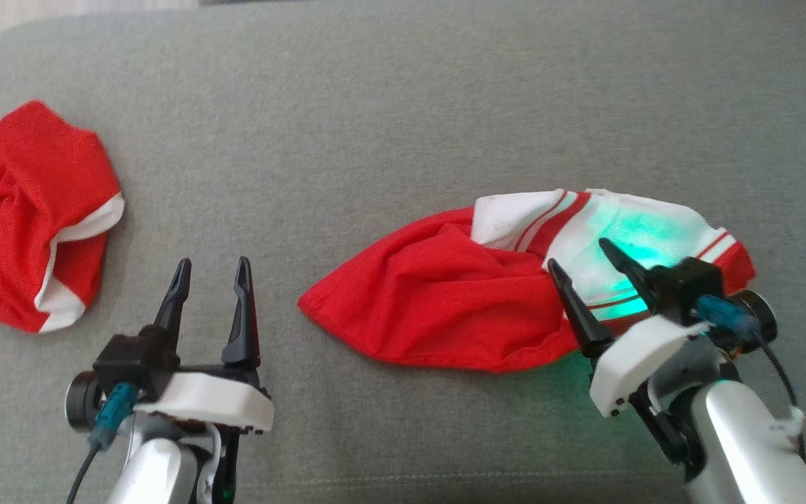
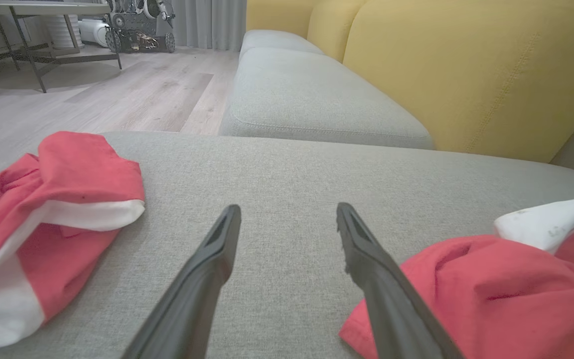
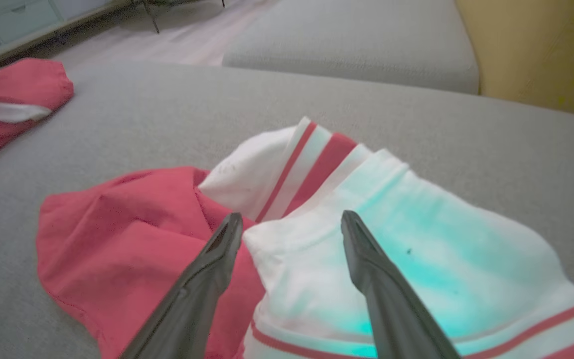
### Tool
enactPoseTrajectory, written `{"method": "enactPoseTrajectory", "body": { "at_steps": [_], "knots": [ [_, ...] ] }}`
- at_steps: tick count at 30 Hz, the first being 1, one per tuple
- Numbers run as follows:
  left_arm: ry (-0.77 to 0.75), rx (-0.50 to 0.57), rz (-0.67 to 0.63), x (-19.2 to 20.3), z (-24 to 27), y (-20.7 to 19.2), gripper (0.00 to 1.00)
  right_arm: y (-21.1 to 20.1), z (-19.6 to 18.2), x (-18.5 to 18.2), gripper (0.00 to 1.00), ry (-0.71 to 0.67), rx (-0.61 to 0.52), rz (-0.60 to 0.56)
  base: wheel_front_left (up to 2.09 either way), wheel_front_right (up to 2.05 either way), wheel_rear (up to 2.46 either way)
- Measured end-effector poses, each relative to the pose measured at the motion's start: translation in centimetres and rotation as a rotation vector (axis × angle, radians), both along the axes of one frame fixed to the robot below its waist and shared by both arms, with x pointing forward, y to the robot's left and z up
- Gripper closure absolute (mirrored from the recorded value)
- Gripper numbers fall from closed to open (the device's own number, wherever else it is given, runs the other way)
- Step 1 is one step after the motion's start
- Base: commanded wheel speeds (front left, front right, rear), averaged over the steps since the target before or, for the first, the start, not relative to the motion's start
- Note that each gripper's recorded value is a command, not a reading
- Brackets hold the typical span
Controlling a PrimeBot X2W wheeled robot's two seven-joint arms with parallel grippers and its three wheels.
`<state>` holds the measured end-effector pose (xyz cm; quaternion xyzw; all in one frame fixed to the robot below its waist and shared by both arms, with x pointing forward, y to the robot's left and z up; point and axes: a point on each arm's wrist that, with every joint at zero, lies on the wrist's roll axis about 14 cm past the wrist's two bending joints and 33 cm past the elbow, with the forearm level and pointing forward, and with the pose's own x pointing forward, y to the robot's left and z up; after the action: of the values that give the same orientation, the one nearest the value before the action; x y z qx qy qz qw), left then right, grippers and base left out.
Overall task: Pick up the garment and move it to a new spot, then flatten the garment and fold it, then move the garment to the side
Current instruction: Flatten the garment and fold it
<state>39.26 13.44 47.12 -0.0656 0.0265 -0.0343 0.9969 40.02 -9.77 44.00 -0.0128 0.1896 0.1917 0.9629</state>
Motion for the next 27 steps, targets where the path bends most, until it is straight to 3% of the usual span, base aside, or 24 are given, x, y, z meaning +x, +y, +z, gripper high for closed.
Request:
{"method": "enactPoseTrajectory", "body": {
  "at_steps": [4, 5, 7, 15, 22, 23, 24, 25, 27],
  "knots": [
    [0.017, 0.001, 0.014, 0.3, -0.6, 0.5, 0.0, 0.4, -2.4, 0.3, 0.0, 0.081, -0.058, 0.036, 0.0, 0.0, 0.0],
    [0.021, 0.0, 0.017, 0.3, -0.8, 0.5, 0.0, 0.4, -2.9, 0.3, 0.4, 0.099, -0.07, 0.039, 0.0, 0.0, 0.0],
    [0.025, 0.0, 0.022, 0.4, -1.1, 0.6, 0.0, 0.4, -3.4, 0.4, 1.0, 0.117, -0.074, 0.037, 0.0, 0.0, 0.0],
    [0.027, -0.007, -0.005, 1.3, -1.4, -0.4, 0.0, -3.1, -0.9, 2.0, 1.0, 0.009, 0.045, -0.156, 0.0, 0.0, 0.0],
    [0.026, -0.015, -0.048, 1.8, -1.5, -1.7, 0.0, -9.6, -1.4, -0.5, 1.0, -0.004, 0.212, -0.433, 0.0, 0.0, 0.0],
    [0.027, -0.016, -0.055, 1.8, -1.5, -1.9, 0.0, -10.5, -2.6, -1.6, 0.91, 0.031, 0.28, -0.493, 0.0, 0.0, 0.0],
    [0.027, -0.016, -0.058, 1.9, -1.6, -2.0, 0.0, -10.6, -3.2, -2.1, 0.6, 0.052, 0.324, -0.521, 0.0, 0.0, 0.0],
    [0.027, -0.017, -0.062, 1.9, -1.6, -2.1, 0.0, -10.8, -3.9, -2.7, 0.0, 0.075, 0.356, -0.544, 0.0, 0.0, 0.0],
    [0.028, -0.018, -0.067, 2.0, -1.6, -2.3, 0.0, -10.8, -4.8, -3.3, 0.0, 0.096, 0.371, -0.563, 0.0, 0.0, 0.0]
  ]
}}
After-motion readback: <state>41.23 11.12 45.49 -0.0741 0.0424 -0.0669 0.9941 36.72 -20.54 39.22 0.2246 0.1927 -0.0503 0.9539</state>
